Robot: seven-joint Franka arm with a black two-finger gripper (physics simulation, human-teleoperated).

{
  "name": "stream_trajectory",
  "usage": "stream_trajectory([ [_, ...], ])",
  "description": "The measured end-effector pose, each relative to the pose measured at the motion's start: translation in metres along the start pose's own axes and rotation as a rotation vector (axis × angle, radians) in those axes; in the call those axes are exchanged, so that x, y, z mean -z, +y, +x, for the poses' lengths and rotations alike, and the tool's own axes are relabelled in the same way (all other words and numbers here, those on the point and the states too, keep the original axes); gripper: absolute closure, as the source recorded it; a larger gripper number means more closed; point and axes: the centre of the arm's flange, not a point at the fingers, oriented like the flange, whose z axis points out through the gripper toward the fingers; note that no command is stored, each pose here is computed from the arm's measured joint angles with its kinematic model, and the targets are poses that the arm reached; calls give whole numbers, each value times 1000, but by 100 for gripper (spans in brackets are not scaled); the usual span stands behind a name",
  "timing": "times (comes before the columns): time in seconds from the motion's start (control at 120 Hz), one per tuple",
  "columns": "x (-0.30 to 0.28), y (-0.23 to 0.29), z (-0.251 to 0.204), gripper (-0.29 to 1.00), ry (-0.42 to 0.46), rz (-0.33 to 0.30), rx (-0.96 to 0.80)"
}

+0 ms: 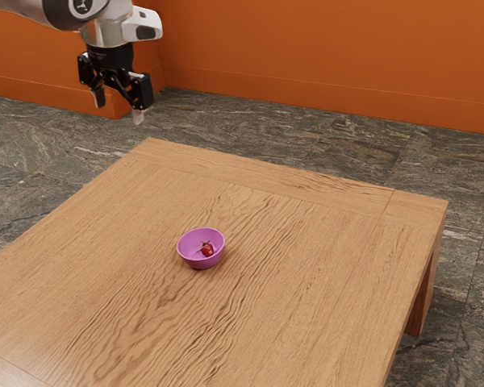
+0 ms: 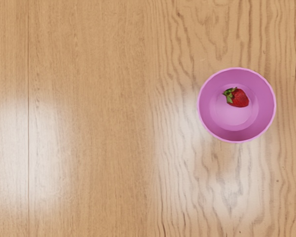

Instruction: Take strawberry from the bowl

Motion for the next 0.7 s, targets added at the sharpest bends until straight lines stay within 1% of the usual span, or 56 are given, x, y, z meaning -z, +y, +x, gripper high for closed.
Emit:
stream_trajectory([
  [0.242, 2, 3, -1, 0, 1, -2, 2],
  [0.325, 13, 1, -7, 0, 16, 2, 1],
  [0.442, 5, 1, -6, 0, -13, 4, -37],
  [0.475, -18, 3, 5, 0, -48, -3, -52],
  [0.5, -48, 1, 19, 0, -90, -17, -58],
  [0.542, -104, -23, 38, 0, -151, -44, -33],
  [0.575, -142, -46, 47, 0, -183, -63, -7],
  [0.608, -172, -59, 50, 0, -204, -77, 3],
  [0.7, -253, -70, 39, 0, -258, -111, -3],
])
